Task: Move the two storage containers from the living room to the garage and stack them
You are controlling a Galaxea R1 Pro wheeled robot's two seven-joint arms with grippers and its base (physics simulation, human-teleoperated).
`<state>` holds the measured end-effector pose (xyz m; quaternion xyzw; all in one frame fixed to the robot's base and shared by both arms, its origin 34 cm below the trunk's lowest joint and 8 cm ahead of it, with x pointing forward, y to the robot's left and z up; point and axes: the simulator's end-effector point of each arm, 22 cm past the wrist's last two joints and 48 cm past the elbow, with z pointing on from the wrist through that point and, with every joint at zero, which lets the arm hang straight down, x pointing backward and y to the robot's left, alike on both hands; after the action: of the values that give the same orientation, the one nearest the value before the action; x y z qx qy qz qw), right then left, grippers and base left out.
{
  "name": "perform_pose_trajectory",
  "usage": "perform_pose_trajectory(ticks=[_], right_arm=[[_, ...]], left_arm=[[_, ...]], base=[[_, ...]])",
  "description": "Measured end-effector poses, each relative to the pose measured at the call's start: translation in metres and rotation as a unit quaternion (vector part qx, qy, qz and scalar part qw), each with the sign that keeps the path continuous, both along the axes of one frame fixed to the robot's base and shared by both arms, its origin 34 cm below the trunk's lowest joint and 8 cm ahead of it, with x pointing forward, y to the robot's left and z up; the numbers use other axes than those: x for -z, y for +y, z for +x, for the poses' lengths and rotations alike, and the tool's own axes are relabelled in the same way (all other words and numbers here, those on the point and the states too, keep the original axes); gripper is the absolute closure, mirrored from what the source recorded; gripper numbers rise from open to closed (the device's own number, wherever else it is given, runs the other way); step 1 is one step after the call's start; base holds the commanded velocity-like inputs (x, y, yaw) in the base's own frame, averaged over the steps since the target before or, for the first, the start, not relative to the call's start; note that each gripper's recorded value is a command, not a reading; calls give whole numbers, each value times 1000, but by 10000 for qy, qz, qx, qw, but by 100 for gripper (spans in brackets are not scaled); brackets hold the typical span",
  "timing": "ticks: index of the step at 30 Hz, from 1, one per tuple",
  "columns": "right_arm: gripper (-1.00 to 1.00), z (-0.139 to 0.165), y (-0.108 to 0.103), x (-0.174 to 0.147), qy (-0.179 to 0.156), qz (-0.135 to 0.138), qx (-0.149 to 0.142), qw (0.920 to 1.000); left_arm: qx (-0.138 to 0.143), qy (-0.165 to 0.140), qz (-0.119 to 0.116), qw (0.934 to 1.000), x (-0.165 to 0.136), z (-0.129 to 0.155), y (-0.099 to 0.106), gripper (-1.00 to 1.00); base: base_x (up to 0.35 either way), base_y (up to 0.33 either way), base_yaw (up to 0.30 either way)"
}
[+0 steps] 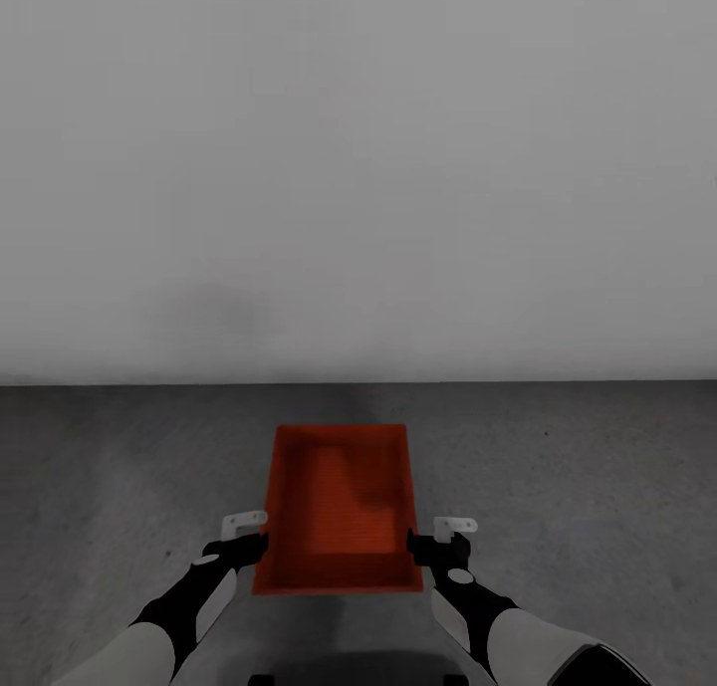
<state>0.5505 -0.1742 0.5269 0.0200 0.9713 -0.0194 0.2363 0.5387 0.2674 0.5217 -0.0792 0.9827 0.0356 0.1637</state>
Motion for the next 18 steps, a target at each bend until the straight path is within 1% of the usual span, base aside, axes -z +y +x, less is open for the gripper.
perform_pose_trajectory(ticks=[18], right_arm=[[-100, -4, 0, -20, 1, 0, 0, 10000]], left_arm=[[-3, 35, 19, 10000, -19, -7, 3, -100]], base=[[0, 0, 0]])
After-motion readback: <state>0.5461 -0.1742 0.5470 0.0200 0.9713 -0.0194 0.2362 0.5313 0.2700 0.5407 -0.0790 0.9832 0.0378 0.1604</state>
